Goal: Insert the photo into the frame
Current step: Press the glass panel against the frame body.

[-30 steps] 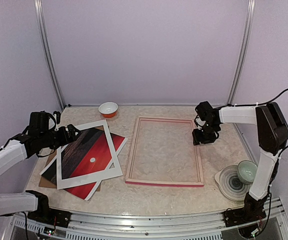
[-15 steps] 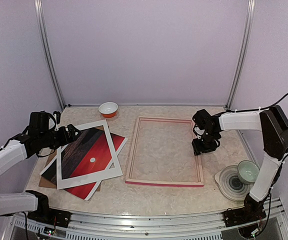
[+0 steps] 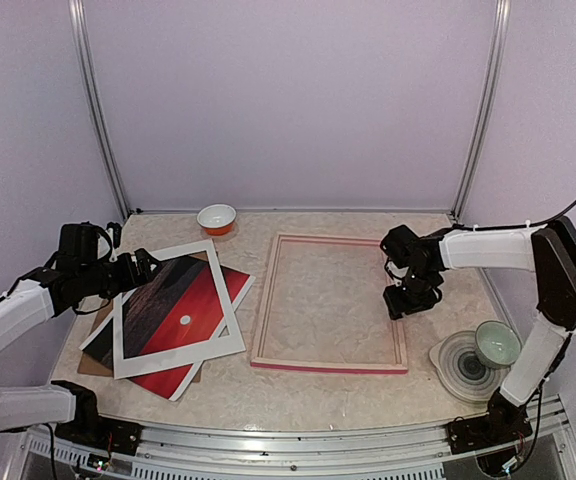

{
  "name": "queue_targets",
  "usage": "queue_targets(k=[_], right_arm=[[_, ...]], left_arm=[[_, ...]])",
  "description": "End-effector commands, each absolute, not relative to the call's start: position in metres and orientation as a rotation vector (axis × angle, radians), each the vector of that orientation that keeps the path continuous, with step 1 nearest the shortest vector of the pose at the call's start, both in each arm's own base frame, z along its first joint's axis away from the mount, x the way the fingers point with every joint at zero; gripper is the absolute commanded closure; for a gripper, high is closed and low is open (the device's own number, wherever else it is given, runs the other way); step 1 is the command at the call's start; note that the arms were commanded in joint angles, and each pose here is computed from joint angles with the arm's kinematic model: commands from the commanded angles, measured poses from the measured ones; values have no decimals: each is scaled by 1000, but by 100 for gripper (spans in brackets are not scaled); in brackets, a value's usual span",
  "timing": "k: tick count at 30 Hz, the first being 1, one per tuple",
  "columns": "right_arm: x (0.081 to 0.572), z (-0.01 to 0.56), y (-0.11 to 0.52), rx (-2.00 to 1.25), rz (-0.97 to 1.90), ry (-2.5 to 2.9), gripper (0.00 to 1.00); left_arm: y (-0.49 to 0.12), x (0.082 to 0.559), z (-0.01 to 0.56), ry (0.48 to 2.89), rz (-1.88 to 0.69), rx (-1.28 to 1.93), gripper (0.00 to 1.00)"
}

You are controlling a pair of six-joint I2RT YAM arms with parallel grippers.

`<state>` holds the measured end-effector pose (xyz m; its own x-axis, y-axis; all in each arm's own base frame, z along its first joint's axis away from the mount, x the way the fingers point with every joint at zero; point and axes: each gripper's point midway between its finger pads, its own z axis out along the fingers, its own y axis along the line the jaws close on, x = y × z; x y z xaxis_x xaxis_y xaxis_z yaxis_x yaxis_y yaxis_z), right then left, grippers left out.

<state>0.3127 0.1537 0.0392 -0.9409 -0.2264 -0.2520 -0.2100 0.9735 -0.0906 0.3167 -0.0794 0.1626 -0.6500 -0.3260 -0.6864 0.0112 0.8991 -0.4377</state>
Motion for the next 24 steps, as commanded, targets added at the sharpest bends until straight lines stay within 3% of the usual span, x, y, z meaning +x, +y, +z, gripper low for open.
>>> queue_targets(k=[1,9,24], right_arm=[[293,38,149,-315,-129,2882,44],[275,16,148,-334,-154,2928,44],[244,38,165,-370,-51,2928,44]], left_arm=[[-80,314,160,2235,-511,-206,1],[-81,313,162,2229,-512,-204,1],[-82,313,162,2227,-512,-199,1]])
